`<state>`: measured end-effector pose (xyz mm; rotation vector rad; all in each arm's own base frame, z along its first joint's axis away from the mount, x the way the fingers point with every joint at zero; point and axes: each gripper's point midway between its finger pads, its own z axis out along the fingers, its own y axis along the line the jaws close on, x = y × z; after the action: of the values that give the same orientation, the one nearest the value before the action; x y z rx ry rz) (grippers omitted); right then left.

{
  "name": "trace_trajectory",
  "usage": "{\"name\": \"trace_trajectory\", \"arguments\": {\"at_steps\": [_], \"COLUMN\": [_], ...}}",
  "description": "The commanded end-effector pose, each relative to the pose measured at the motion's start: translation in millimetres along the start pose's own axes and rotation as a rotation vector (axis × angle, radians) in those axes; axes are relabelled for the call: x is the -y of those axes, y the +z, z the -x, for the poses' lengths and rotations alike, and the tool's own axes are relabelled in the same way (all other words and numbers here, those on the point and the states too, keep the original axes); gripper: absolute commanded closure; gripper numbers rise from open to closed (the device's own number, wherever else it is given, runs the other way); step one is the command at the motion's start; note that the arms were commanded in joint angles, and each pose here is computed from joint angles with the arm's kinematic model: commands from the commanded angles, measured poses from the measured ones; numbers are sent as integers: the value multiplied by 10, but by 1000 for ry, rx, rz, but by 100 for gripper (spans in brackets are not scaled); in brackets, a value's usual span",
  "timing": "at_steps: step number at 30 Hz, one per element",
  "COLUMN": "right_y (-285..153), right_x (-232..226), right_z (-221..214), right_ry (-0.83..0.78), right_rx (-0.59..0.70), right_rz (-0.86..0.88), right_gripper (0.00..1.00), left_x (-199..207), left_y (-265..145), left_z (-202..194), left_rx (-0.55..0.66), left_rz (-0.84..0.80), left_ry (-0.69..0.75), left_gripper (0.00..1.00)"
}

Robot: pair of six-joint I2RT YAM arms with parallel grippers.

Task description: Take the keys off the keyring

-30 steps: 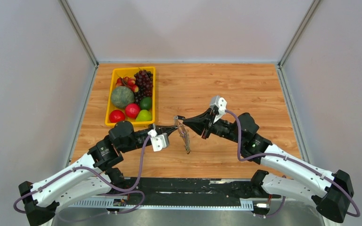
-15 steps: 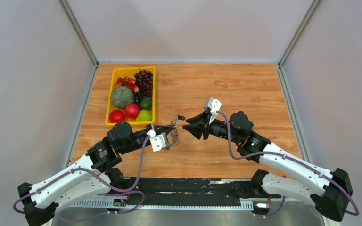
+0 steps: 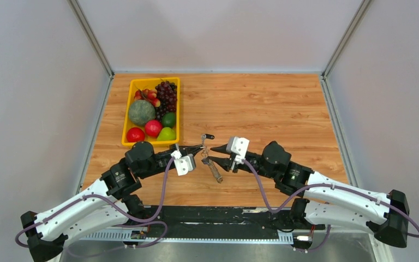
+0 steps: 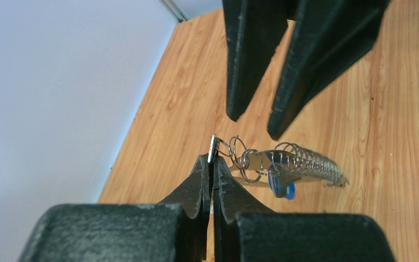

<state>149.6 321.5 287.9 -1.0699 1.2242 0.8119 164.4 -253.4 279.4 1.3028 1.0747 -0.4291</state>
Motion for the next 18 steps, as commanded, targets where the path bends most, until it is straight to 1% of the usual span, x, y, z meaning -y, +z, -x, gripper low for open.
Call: {"name": "trace_trajectory", "arguments": {"at_steps": [1, 7, 12, 18], "right_y": [56, 147, 127, 34], "right_x": [22, 65, 94, 125], "right_z": [-16, -73, -29, 13], "right_ry": [-165, -221, -236, -237], "right_rx": [-36, -97, -87, -70], "right_rz": [-80, -167, -199, -216], "right_gripper": [65, 67, 67, 63], "left_x": [-78, -77, -77, -82], "left_y": [12, 12, 7, 4], "left_z": [143, 149, 147, 156], "left_rx": [44, 43, 43, 46], "left_rz": [20, 17, 18, 19], "left_ry": [10, 7, 11, 12], "left_gripper": [100, 100, 100, 100]}}
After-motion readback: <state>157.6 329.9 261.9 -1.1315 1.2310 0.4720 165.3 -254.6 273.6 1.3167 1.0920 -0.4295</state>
